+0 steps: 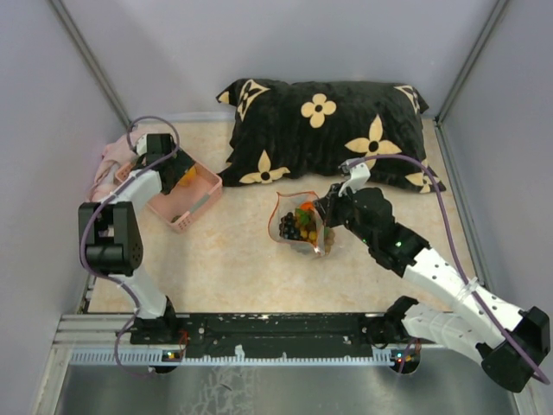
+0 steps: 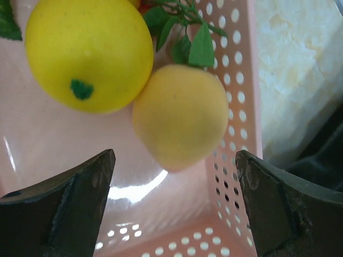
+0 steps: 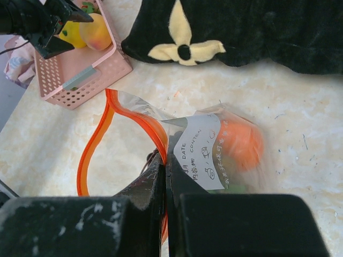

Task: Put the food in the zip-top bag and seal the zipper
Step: Pick up the fake fruit from the bin.

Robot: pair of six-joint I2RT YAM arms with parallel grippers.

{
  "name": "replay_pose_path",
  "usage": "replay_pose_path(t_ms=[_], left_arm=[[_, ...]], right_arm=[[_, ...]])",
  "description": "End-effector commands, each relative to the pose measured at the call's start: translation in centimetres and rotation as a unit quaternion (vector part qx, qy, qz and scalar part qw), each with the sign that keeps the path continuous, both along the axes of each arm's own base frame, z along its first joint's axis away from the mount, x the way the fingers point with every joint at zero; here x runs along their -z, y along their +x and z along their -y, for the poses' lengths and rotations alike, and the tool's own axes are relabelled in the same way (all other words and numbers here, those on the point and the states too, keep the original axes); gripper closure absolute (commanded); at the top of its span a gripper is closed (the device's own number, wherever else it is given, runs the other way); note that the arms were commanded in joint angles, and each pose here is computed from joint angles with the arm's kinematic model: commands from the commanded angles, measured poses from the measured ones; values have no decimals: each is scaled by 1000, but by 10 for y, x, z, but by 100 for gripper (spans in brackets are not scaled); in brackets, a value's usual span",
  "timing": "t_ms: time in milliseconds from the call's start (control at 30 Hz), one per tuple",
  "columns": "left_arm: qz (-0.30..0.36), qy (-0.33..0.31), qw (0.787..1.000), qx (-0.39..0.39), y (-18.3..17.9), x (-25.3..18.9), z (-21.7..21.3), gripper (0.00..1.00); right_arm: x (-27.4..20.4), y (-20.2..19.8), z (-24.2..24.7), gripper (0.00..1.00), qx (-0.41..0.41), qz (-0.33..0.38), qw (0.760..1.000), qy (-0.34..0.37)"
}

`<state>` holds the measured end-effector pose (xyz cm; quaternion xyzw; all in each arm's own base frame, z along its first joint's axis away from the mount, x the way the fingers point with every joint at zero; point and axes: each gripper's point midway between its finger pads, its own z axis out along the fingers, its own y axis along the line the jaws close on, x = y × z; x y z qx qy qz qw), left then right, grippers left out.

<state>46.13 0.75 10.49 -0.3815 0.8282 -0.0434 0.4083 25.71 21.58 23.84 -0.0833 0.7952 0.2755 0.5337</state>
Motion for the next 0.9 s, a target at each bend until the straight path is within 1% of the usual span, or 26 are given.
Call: replay_pose_path(t_ms=[0,267,400,533,667,800,867], left_arm=[[1,-11,1000,-7,26,7,-9,1],[-26,21,999,5,50,30,-20,1],[-40,17,999,22,52,45,-18,1],[-52,29,998,36,50,53,-19,4],[-50,34,997,51,45,47,-17,11],[-33,42,997,56,39,32,-18,23],[-29,46,997,57,35,27,-17,27]], right_arm=[[-20,9,-2,100,6,29,1000,0],[-14,13,-8,100,-2,23,1000,-6],[-13,13,-10,100,-3,20,1000,-8],[-12,13,-10,100,-3,18,1000,-5],[-7,11,-8,100,0,13,1000,-6],[-5,11,-7,100,3,12,1000,-2],[-6,11,-7,100,3,13,1000,0]])
